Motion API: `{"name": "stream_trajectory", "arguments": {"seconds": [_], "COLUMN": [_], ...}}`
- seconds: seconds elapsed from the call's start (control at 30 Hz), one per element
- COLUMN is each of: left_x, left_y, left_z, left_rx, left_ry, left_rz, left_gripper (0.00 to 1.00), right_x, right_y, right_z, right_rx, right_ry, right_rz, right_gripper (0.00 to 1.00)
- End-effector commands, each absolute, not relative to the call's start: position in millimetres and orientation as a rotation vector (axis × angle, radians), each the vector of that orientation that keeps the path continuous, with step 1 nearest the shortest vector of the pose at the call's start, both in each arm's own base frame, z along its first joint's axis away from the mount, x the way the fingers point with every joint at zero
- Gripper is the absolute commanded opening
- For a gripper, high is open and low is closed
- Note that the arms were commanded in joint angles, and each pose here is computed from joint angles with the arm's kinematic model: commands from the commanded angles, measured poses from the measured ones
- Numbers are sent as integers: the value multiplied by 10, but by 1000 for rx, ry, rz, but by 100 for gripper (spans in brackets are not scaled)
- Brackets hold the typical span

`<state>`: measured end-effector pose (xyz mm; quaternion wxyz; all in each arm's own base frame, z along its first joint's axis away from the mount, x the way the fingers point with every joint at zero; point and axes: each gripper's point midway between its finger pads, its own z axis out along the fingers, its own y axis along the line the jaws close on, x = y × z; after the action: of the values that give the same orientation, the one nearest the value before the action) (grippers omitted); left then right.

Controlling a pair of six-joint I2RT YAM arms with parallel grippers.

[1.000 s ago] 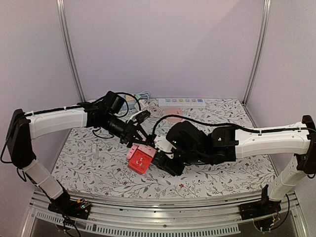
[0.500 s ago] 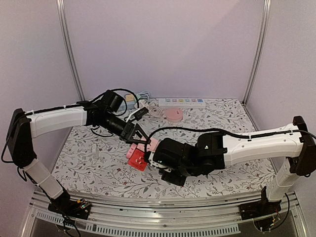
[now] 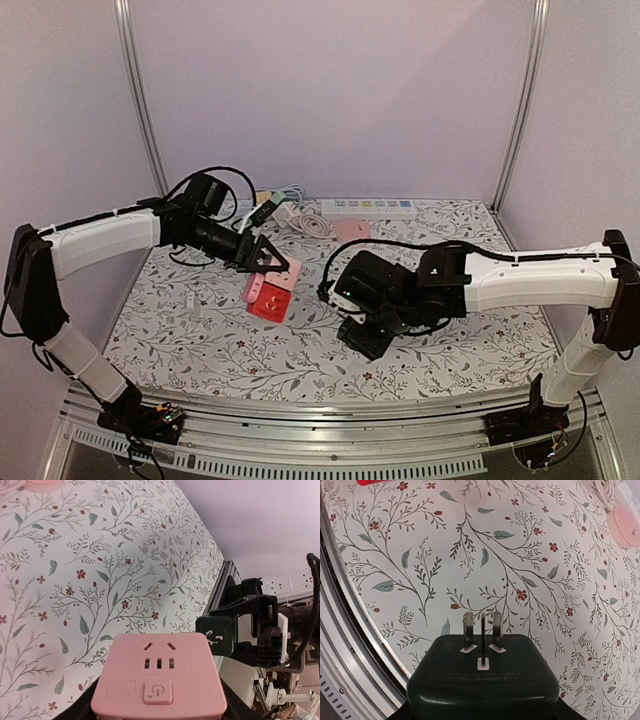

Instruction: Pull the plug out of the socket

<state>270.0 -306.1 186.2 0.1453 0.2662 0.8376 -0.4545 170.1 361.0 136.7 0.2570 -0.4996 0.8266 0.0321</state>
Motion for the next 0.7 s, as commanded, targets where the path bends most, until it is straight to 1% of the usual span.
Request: {"name": "stream_trajectory", "arguments": {"seconds": [0.0,0.1,0.17,0.3,0.47,0.67], "left_x": [3133,3200,3193,3177,3111,3042], "left_y": [-2607,-2352,-2199,-1988,-1959,-1933], "left_z": [2325,2403,2397,2423,2692,2794], "left_rx": [601,530,490,433,435,444], "left_ry": [2267,2260,2251,2220,2124,2077], "left_rz": [-1193,-1154,-1105,-936,-931,-923], "left_gripper": [3,3,3,4,5,7], "right_x": [2059,2276,2399,2534,2609,2664], "right_y": [3383,3281,3332,3677,4149,4578], "right_z": [1438,1324,1264,1253,1119,1022], "right_rx": [-1078,-956,-900,-876,-825,-768], "right_ry": [2341,2410,2429,2411,2426,2393], "right_rz": [92,105,128,216,379,442], "right_gripper": [38,38,38,38,39,39]}}
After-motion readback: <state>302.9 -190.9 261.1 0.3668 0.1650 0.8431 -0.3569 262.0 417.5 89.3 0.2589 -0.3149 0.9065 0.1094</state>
